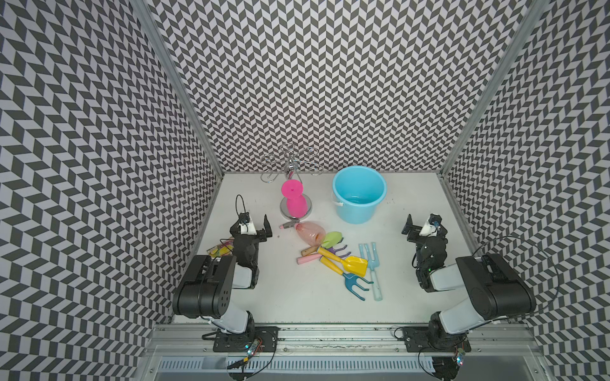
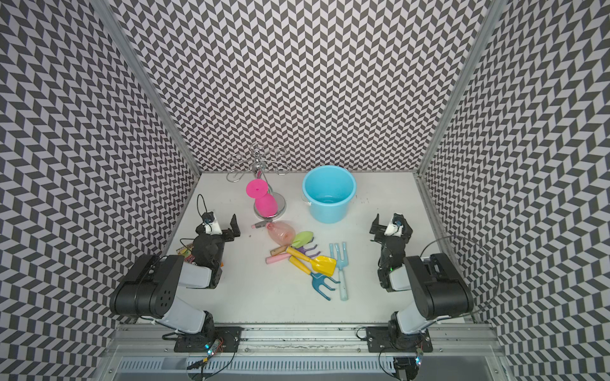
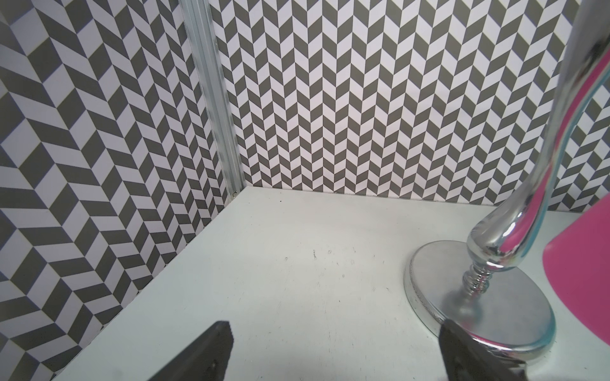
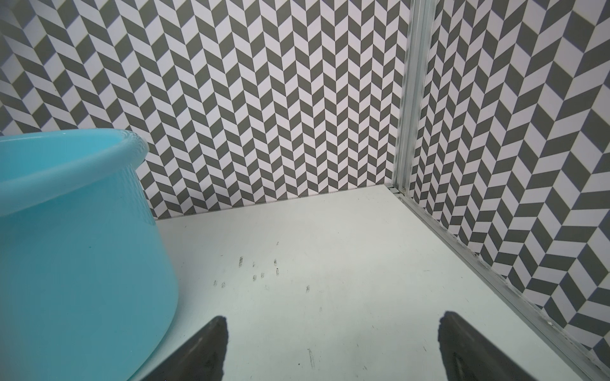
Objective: Organize the gardening tools
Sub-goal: Pick up the gardening tool from the center of the board.
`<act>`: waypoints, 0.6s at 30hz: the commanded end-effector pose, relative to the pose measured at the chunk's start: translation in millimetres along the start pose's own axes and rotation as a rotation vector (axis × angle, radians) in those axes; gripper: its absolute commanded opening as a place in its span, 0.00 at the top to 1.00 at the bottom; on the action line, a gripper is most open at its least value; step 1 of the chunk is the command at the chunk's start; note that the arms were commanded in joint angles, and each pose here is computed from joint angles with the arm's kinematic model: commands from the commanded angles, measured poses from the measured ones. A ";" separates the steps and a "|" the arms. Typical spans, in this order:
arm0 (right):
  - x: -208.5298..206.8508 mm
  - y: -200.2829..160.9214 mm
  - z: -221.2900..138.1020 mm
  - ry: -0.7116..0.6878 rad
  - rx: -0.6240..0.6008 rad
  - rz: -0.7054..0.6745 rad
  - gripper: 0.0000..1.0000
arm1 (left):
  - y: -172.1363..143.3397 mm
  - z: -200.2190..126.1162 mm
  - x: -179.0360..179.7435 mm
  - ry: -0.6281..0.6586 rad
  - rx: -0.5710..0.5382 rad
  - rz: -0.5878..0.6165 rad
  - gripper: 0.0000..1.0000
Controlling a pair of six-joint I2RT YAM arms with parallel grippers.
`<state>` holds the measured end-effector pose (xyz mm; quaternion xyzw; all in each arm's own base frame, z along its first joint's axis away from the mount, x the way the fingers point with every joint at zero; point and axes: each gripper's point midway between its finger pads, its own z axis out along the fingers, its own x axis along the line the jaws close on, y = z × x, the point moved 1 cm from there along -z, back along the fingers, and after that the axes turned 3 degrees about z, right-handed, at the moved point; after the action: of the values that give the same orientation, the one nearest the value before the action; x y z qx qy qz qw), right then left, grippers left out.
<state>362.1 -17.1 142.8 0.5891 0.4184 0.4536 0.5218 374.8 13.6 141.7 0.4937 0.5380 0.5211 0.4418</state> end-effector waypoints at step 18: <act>10.9 96.4 15.9 -0.102 0.175 0.616 0.00 | 60.9 14.5 32.6 0.095 0.205 0.044 0.00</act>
<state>387.8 -15.7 278.1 0.6503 0.2763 0.5635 0.4281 396.6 39.6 217.8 0.4969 0.5732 0.5193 0.3936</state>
